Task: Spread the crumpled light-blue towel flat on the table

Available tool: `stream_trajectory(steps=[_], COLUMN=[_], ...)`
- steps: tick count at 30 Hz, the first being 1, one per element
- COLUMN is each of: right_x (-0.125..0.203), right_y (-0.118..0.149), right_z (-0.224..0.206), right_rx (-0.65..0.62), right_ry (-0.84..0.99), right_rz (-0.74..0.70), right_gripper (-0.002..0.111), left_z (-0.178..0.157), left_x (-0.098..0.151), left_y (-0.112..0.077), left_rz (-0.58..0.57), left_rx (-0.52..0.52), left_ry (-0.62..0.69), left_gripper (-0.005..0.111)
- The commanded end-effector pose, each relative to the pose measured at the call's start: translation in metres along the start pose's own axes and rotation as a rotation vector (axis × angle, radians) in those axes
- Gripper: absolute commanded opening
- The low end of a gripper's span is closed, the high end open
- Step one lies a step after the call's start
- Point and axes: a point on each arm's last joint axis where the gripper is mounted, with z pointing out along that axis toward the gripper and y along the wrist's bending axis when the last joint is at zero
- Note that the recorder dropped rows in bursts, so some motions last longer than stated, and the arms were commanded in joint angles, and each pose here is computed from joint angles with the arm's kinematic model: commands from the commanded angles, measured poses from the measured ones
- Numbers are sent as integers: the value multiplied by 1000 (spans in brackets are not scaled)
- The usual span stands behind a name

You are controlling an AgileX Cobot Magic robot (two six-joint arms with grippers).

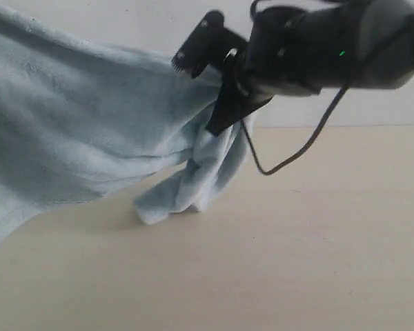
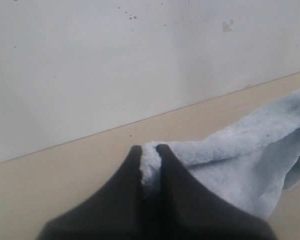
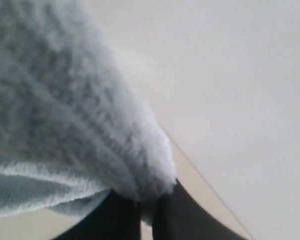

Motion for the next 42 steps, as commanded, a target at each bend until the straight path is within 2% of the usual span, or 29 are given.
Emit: stream_trajectory(steps=[1,3,5,8,12,16,19,22,25,30,34,38,40,42], right_x=[6,11,16,21,32,39,46,52,58,66,82,101,103,96], right_y=[-48,-63,-69,-75,-88,-88,-75,-69,-68,-82,-108,-126,-126,-120], right_z=[-56,-82,-105,-139,-166,-171,-154,-139,-138,-167,-221,-274,-279,-265], right_rx=[125,120,38,-81,-78,-91,-113,-43,-27,0,45,55,40,15], right_ry=[99,140,164,133,170,231,268,290,316,312,224,86,73,106], right_rz=[18,2,-59,-20,-14,-65,-125,-114,-102,-34,65,93,85,38], right_gripper=[0,0,0,0,0,0,0,0,0,0,0,0,0,0], left_z=[-6,-13,-23,-40,-45,-24,7,24,26,8,-21,-48,-55,-49], left_x=[1,3,5,9,21,43,64,71,71,71,74,67,62,62], left_y=[4,6,6,5,3,-2,-7,-8,-8,-8,-10,-16,-16,-15], left_rz=[30,25,23,19,21,25,37,52,52,27,0,-12,-14,-9], left_rx=[-53,-72,-73,-75,-73,-51,-35,-42,-41,-52,-44,25,38,35], left_ry=[4,7,-2,-10,15,112,159,153,158,114,65,-7,-15,7], left_gripper=[4,4,4,4,4,4,4,4,4,4,4,4,4,4])
